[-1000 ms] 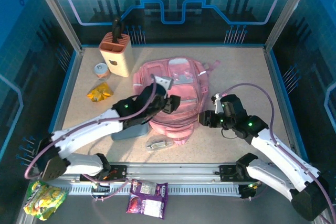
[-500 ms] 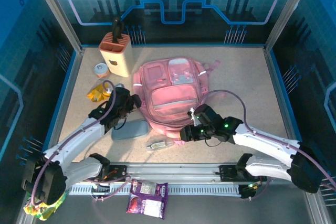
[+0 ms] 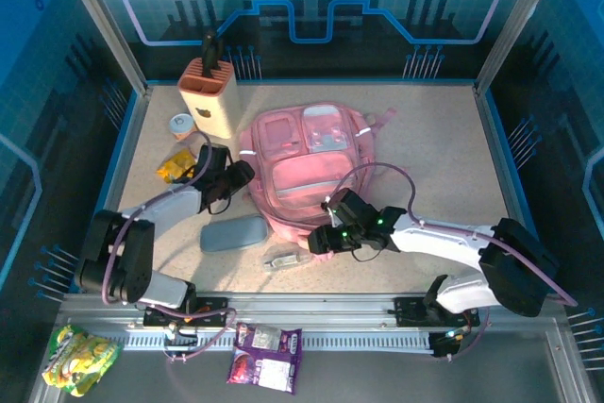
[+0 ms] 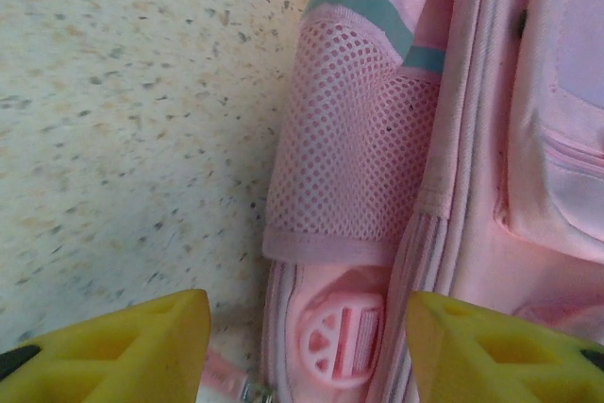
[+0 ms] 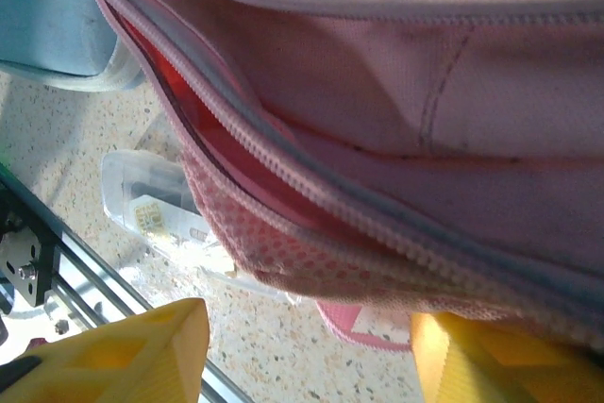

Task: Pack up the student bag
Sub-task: Rotate the student bag at the center of the table.

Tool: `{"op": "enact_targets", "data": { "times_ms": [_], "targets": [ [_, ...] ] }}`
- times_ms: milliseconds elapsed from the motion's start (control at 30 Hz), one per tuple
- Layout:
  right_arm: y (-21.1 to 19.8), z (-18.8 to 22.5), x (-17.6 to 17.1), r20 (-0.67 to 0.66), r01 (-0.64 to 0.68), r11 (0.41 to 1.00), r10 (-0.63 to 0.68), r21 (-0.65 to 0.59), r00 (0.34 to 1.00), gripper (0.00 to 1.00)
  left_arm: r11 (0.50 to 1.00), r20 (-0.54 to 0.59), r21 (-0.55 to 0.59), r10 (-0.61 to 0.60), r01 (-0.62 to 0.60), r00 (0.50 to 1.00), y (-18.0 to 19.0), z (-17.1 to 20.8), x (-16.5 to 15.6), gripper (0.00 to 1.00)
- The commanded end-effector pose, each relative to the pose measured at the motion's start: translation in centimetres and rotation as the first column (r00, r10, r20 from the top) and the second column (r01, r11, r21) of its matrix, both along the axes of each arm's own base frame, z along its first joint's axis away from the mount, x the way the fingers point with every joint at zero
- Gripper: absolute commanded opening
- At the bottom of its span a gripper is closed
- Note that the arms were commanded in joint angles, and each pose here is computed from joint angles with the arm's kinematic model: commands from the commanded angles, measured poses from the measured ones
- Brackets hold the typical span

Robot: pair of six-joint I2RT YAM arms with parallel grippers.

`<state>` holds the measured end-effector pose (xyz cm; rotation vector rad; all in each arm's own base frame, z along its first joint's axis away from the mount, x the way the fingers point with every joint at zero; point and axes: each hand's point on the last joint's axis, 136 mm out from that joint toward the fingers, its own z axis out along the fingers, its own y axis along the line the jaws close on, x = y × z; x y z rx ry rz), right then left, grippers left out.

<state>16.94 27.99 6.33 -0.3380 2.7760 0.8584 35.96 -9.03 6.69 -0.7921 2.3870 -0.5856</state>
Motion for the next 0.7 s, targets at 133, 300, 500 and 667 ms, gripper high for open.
{"op": "enact_targets", "data": {
  "times_ms": [133,300,500,667],
  "targets": [
    [0.5,0.0,2.0,0.005,0.035,0.999,-0.035,0.022,0.999,0.62,0.999,-0.006,-0.039,-0.016,0.016,1.0,-1.0,-1.4,2.6,0.52],
    [-0.4,-0.4,3.1,0.019,0.065,0.998,-0.066,0.009,0.998,0.63,0.994,0.025,-0.103,-0.034,0.036,0.999,-2.2,-1.6,3.6,0.3],
    [-3.1,0.0,7.6,0.115,0.127,0.991,-0.122,-0.043,0.986,0.67,0.987,0.027,-0.145,-0.068,0.071,0.997,-4.2,-1.4,3.3,0.03],
    [-6.5,0.0,12.6,0.165,0.208,0.975,-0.193,-0.078,0.967,0.7,0.983,0.042,-0.171,-0.063,0.069,0.997,-7.1,-0.1,1.8,0.0]
  ]
}}
